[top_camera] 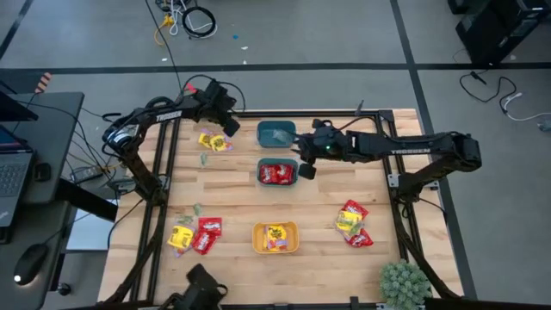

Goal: Sort candy
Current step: Put the green gummy into the blue bin

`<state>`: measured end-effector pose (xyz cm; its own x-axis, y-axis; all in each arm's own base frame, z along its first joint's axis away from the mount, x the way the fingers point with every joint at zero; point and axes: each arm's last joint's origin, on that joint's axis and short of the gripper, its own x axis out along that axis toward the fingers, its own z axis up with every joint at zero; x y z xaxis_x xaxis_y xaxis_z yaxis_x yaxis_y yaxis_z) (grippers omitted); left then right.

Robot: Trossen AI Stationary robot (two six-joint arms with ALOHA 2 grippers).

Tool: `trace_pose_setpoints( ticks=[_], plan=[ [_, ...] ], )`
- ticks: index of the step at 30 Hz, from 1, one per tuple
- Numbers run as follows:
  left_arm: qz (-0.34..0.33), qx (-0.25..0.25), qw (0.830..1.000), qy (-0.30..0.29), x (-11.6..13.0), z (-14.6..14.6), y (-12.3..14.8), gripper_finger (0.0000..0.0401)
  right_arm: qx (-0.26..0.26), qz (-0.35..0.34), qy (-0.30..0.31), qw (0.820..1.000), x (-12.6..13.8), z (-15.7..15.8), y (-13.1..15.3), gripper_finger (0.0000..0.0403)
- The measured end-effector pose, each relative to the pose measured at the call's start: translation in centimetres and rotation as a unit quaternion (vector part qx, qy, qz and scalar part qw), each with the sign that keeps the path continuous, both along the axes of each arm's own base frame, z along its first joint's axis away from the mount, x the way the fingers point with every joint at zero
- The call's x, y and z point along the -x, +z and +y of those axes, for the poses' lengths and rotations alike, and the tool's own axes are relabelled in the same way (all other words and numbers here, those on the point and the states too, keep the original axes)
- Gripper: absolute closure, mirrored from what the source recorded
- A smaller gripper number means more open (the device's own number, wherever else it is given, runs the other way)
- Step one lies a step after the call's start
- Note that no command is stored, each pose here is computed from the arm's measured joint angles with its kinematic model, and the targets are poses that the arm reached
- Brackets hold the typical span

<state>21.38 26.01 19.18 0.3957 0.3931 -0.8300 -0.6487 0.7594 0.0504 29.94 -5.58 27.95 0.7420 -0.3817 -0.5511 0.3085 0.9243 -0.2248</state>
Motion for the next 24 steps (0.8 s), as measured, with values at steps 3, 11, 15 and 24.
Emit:
trace_pose_setpoints(
  ticks=[3, 11, 15, 24],
  plan=[
    [-0.017, -0.01, 0.998, -0.062, -2.2, -1.1, 1.1, 0.0399, 0.016, 0.017, -0.05, 0.998, 0.5, -0.2, -0.1, 0.0304],
    [-0.018, -0.079, 0.972, -0.22, -7.6, -5.2, 4.2, 0.04, 0.014, 0.041, -0.084, 0.996, 0.9, -0.6, -0.6, 0.0304],
    [-0.005, -0.125, 0.945, -0.301, -8.9, -6.8, 4.5, 0.0401, 0.016, 0.045, -0.082, 0.995, 0.8, -0.6, -0.8, 0.0304],
    [-0.011, -0.158, 0.929, -0.335, -9.6, -5.9, 3.8, 0.0401, 0.02, 0.042, -0.079, 0.996, 0.7, -0.7, -0.8, 0.0304]
  ],
)
